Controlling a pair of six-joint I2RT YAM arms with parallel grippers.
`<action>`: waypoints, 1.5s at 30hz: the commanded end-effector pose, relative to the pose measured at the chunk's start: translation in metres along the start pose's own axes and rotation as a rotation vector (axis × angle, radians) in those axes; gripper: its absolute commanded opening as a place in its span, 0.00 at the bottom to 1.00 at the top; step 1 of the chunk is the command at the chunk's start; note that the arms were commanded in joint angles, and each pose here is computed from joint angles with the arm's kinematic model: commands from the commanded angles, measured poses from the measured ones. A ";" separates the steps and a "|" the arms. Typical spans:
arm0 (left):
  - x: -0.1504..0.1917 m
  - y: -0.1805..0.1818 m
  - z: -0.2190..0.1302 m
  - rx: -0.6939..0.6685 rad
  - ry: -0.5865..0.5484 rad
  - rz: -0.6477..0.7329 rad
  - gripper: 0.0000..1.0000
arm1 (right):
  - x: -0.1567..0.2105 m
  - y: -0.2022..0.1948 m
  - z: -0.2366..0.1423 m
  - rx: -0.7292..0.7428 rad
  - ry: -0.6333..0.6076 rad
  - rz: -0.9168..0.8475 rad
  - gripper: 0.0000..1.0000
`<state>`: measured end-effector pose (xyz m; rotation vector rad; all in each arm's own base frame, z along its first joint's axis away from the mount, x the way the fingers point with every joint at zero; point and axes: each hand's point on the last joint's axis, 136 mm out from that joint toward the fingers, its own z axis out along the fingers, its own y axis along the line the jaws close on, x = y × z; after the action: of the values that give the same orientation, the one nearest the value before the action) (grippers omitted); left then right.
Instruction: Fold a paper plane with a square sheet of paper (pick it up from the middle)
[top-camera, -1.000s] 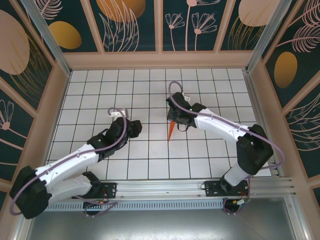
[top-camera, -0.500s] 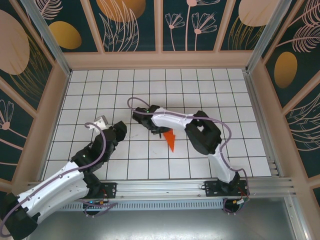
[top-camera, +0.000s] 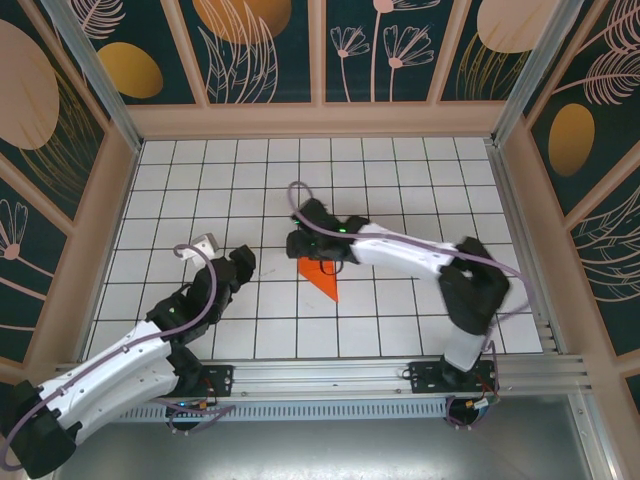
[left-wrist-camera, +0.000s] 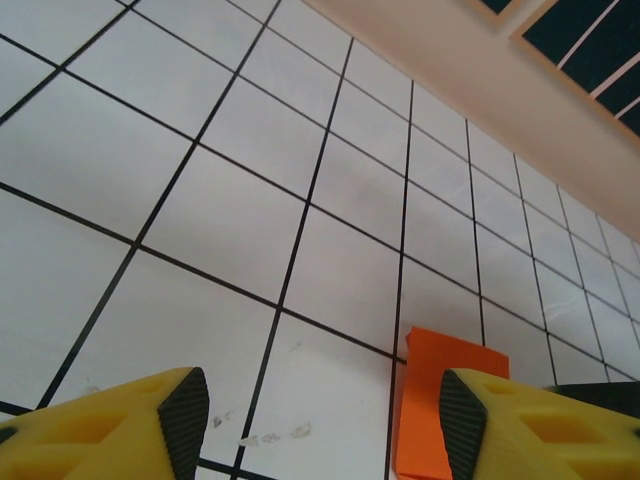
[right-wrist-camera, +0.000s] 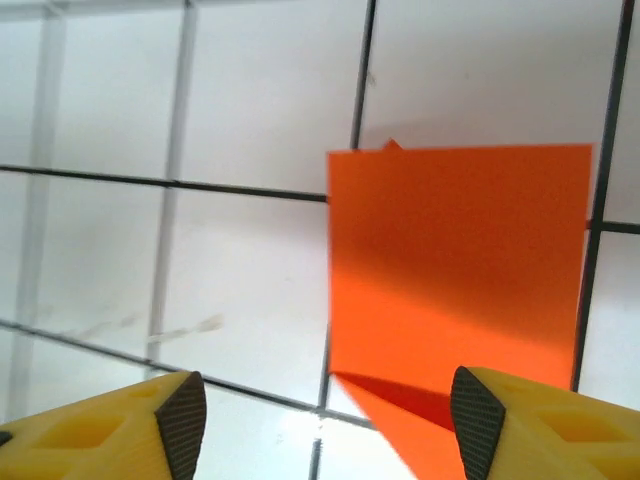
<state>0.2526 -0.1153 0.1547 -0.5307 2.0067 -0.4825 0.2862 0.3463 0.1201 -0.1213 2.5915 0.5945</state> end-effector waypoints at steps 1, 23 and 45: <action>0.010 -0.012 0.006 0.047 0.048 0.019 0.67 | -0.017 0.002 -0.017 -0.259 -0.069 0.130 0.63; 0.086 -0.069 0.048 0.169 0.445 0.113 0.77 | 0.014 -0.059 0.029 -0.451 0.051 0.324 0.18; 0.105 -0.081 0.080 0.304 0.648 -0.036 0.75 | 0.060 -0.103 0.060 -0.403 0.131 0.423 0.18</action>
<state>0.2824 -0.2326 0.0740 -0.2665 2.4991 -0.9547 0.2863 0.2885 0.0253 0.2261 2.5481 1.3220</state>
